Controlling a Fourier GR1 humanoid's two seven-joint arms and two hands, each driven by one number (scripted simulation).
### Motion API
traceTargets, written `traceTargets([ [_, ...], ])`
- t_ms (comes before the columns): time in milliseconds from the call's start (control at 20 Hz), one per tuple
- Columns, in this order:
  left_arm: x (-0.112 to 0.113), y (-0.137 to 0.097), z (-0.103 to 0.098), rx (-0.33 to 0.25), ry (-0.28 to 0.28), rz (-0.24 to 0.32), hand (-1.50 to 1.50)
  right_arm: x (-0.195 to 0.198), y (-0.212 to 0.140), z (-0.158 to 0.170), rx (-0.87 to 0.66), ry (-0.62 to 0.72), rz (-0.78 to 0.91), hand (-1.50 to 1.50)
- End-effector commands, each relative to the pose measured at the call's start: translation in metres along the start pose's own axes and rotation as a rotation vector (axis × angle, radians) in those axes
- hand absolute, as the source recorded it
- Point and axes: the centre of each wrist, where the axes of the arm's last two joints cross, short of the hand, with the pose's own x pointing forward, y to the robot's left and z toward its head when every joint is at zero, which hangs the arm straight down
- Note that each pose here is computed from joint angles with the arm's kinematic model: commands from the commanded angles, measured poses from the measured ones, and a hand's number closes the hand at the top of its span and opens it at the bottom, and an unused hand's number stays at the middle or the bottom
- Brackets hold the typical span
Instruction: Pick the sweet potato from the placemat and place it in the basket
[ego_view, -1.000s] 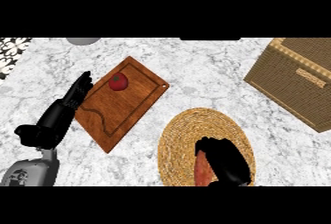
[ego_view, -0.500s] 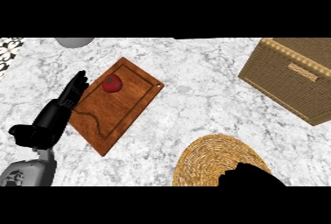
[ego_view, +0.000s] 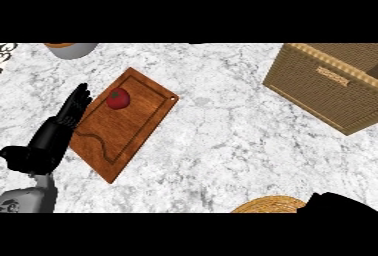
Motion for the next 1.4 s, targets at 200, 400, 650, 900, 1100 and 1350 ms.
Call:
traceTargets([
  [200,-0.007,0.008,0.008,0.021,0.015,-0.014,0.0,-0.004,-0.094,0.079,-0.157,-0.072,-0.073,1.5],
  [400,0.005,0.007,0.0,0.0,-0.019,-0.014,0.0,0.003,-0.157,0.13,-0.288,-0.033,-0.013,1.5],
  [650,0.005,-0.007,-0.002,-0.047,-0.02,0.004,0.0,0.021,-0.203,0.175,-0.377,-0.008,-0.067,1.5],
  [900,0.008,-0.015,-0.014,-0.089,-0.036,-0.001,0.0,0.029,-0.23,0.199,-0.495,0.067,-0.06,1.5],
  [1100,0.01,-0.018,-0.018,-0.111,-0.054,-0.005,0.0,0.027,-0.24,0.196,-0.575,0.105,-0.116,1.5],
  [1350,0.014,-0.024,-0.035,-0.134,-0.064,0.007,0.0,0.023,-0.261,0.198,-0.703,0.16,-0.134,1.5],
])
